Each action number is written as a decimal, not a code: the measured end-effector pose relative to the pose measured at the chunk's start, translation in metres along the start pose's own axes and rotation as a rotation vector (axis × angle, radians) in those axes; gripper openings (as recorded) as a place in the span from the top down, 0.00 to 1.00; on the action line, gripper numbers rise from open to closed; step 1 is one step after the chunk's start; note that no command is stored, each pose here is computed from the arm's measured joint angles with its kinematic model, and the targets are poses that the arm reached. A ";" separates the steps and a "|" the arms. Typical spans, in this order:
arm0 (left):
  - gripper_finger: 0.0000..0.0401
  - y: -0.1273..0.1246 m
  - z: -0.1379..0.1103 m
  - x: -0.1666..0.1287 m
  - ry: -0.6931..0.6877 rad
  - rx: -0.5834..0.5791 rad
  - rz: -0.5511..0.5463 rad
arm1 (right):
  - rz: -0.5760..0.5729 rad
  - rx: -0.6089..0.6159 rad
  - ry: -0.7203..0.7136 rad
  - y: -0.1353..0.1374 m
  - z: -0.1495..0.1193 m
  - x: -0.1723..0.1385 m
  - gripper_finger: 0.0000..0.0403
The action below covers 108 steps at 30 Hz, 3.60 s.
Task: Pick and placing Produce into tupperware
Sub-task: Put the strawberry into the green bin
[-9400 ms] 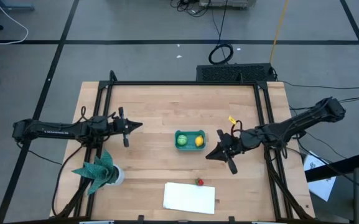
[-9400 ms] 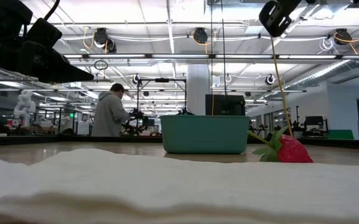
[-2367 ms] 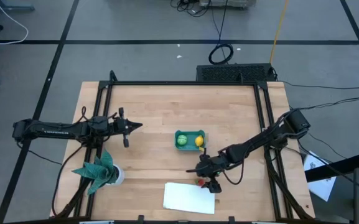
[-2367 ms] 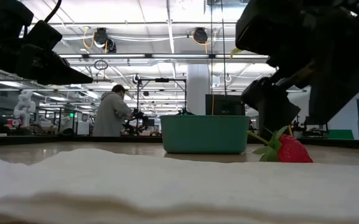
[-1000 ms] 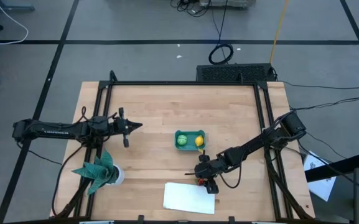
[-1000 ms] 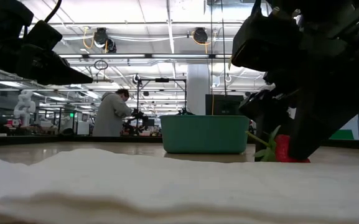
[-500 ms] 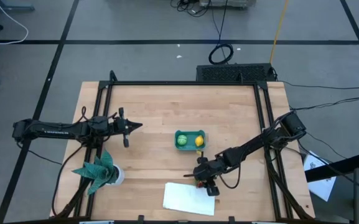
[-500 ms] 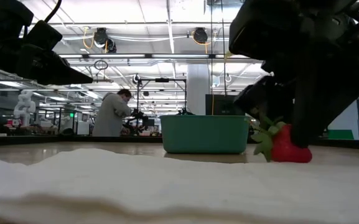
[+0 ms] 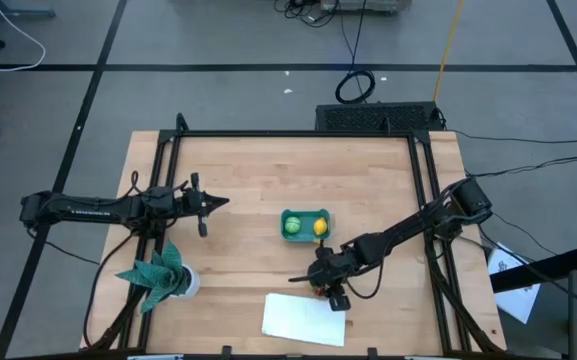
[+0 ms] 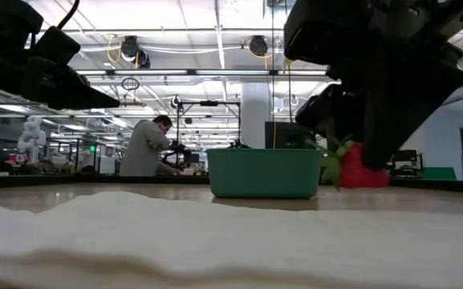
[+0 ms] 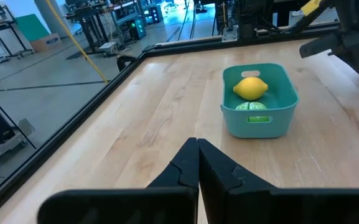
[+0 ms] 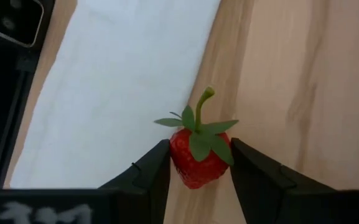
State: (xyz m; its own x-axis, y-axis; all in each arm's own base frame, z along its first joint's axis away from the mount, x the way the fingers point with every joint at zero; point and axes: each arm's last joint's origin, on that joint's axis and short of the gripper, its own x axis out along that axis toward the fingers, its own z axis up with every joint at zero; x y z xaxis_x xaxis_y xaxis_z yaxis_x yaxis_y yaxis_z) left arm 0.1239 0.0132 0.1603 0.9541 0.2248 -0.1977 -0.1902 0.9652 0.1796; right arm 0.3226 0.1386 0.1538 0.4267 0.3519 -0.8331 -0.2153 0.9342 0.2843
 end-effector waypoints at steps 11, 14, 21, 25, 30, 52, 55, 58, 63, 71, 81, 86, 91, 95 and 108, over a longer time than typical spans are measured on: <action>1.00 0.000 -0.002 0.000 0.016 0.003 -0.003 | -0.001 -0.004 -0.062 0.000 0.008 -0.039 0.65; 1.00 0.000 -0.001 0.000 0.015 0.002 -0.002 | 0.005 -0.005 -0.102 0.001 0.012 -0.053 0.65; 1.00 0.000 -0.001 0.000 0.015 0.002 -0.002 | 0.012 -0.008 -0.180 0.001 0.017 -0.083 0.65; 1.00 0.000 -0.001 0.000 0.015 0.003 -0.002 | 0.011 -0.003 -0.205 0.000 0.017 -0.095 0.65; 1.00 0.000 -0.001 0.000 0.015 0.004 -0.002 | 0.010 0.000 -0.231 -0.001 0.018 -0.105 0.65; 1.00 0.000 -0.001 0.000 0.015 0.006 -0.001 | -0.059 0.024 -0.308 -0.009 0.012 -0.150 0.65; 1.00 0.000 -0.001 0.000 0.015 0.008 -0.001 | -0.067 0.026 -0.311 -0.013 0.013 -0.151 0.65; 1.00 0.000 -0.001 0.000 0.015 0.009 -0.001 | -0.075 0.032 -0.307 -0.021 0.015 -0.149 0.65; 1.00 0.000 -0.001 0.000 0.016 0.009 -0.001 | -0.061 0.025 -0.329 -0.032 0.019 -0.150 0.65; 1.00 0.000 -0.002 0.000 0.017 0.009 0.006 | -0.059 0.040 -0.393 -0.060 0.026 -0.160 0.65; 1.00 0.000 -0.002 0.000 0.018 0.012 0.006 | -0.102 0.105 -0.421 -0.104 0.025 -0.172 0.65; 1.00 0.000 -0.002 0.000 0.018 0.012 0.007 | -0.114 0.131 -0.434 -0.126 0.022 -0.178 0.65; 1.00 0.000 -0.002 0.000 0.018 0.013 0.007 | -0.108 0.151 -0.454 -0.142 0.020 -0.184 0.65; 1.00 0.000 -0.002 0.000 0.018 0.015 0.007 | -0.133 0.150 -0.487 -0.151 0.020 -0.189 0.65; 1.00 0.000 -0.002 0.000 0.019 0.022 0.008 | 0.065 0.156 -0.445 -0.186 0.020 -0.156 0.65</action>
State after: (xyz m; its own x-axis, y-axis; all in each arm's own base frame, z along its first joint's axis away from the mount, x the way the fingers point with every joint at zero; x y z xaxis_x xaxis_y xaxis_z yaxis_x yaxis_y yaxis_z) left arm 0.1234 0.0136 0.1586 0.9478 0.2356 -0.2147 -0.1928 0.9601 0.2024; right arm 0.3136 -0.0883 0.2402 0.7585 0.3691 -0.5370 -0.1343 0.8949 0.4255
